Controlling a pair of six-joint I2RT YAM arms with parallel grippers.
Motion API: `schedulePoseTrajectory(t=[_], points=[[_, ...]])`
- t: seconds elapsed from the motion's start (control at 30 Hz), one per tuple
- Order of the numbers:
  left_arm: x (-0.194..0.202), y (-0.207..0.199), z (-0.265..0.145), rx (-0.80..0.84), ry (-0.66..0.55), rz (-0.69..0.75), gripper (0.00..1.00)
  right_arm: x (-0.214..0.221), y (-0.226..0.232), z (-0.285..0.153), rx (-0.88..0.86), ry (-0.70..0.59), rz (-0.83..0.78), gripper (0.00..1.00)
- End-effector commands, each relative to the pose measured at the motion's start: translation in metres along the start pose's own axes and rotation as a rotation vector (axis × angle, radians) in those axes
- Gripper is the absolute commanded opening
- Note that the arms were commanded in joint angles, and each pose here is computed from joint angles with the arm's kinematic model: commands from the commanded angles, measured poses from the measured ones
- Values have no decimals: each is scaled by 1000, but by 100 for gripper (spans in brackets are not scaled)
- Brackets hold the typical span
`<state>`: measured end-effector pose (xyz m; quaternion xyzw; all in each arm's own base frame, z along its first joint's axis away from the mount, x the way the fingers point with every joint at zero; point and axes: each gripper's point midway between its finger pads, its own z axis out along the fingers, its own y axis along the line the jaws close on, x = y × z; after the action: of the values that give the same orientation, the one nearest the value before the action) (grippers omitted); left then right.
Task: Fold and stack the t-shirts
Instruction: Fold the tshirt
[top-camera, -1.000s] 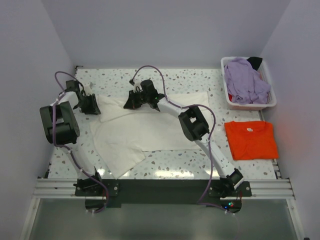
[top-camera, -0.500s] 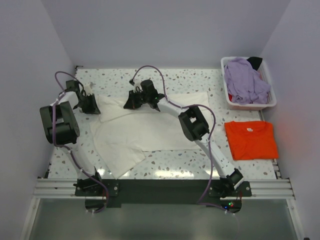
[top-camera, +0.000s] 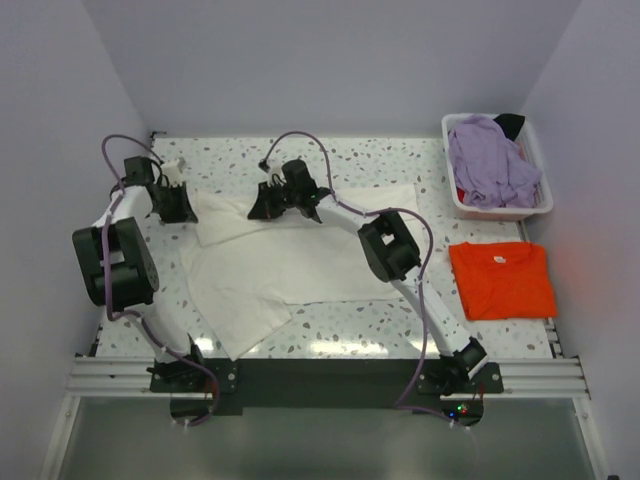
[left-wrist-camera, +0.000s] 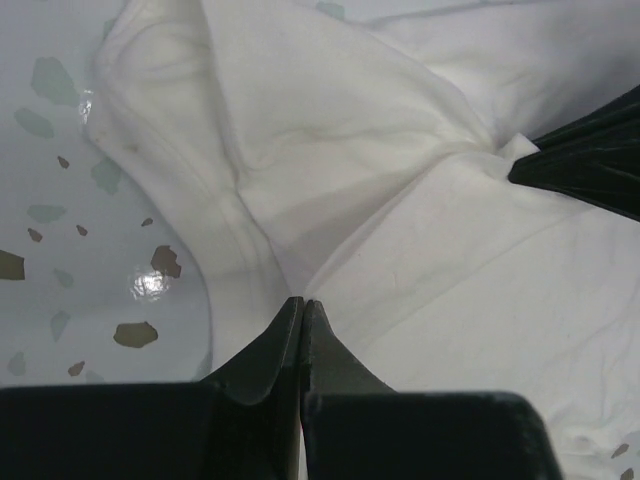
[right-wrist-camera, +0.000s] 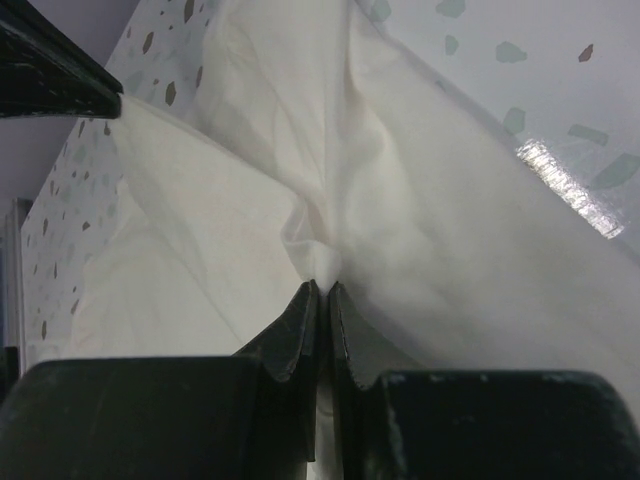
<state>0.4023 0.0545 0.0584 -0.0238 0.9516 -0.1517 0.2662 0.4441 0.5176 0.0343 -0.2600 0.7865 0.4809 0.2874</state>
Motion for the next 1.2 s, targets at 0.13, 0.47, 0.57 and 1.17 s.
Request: schedulePoseTrajectory(t=[0.13,0.47,0.57,1.17], points=[[-2,-21,-31,69,-59,132,0,-47,50,-19,-91,-73,-105,0],[19,-37,-51,118,-22,243,0,-50,68,-34,-129,-58,-152,0],[27,-42,-58,126,-13,274,0,-47,70,-38,-134,-47,-157,0],[68,-85,-79,219,77,442,0,-26,78,-53,-168,25,-175,0]])
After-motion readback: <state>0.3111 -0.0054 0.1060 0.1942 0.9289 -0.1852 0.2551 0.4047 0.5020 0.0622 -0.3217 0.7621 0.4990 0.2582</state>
